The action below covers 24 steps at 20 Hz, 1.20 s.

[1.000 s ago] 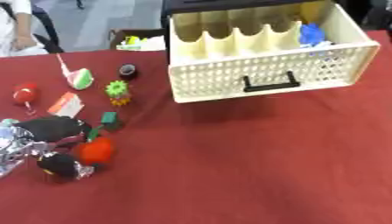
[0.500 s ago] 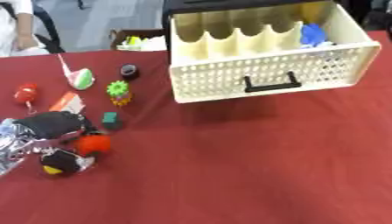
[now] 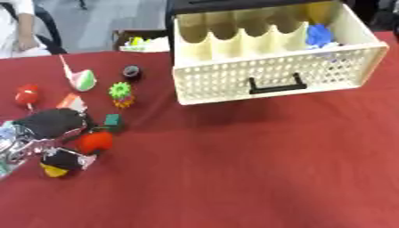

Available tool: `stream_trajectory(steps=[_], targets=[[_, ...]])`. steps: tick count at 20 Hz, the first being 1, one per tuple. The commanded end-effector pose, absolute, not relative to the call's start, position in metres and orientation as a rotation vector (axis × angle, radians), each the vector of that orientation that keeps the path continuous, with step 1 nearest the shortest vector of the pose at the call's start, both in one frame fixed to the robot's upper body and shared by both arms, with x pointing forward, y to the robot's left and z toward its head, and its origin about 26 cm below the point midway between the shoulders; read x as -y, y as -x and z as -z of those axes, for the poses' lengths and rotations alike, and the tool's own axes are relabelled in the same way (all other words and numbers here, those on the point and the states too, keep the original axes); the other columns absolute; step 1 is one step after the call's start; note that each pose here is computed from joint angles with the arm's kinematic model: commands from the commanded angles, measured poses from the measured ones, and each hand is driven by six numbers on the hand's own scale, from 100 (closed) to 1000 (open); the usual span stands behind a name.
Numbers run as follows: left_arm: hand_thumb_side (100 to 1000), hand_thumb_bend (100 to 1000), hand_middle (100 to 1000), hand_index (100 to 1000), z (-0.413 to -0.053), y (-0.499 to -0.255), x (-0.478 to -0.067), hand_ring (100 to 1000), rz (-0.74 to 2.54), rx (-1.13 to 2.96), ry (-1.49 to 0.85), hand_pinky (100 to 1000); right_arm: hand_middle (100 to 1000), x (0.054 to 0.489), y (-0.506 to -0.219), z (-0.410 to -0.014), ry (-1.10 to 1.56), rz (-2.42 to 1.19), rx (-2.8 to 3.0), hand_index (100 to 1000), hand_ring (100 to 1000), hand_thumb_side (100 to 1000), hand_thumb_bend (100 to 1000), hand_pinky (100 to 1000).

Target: Pick up objects from table and place into drawer.

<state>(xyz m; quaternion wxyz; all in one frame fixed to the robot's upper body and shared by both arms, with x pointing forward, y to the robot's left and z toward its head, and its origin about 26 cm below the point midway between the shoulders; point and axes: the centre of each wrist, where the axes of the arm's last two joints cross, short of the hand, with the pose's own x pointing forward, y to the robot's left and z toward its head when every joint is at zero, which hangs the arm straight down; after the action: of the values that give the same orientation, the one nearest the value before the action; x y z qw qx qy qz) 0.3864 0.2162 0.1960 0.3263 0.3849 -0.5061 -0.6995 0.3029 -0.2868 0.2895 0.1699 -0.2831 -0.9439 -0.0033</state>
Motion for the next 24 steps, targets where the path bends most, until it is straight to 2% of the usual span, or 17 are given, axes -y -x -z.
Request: stream_trajectory(steps=[1,11,24], targets=[[346,100,342,541,-0.216,-0.385,-0.222,285,1.795,1.362,-1.058,100,403,0.289,-0.301,-0.297,0.823,0.011,2.703,760,465,453,100,455],[322,100,288,472,-0.244,-0.368,-0.218,248,1.712,1.46,-1.048,100,404,0.289,-0.301,-0.297,0.824,0.007,2.701,757,466,454,100,455],[291,100,268,456,-0.301,-0.335,-0.207,228,1.639,1.666,-1.11,100,406,0.29,-0.3,-0.3,0.819,0.01,2.701,757,467,453,100,454]])
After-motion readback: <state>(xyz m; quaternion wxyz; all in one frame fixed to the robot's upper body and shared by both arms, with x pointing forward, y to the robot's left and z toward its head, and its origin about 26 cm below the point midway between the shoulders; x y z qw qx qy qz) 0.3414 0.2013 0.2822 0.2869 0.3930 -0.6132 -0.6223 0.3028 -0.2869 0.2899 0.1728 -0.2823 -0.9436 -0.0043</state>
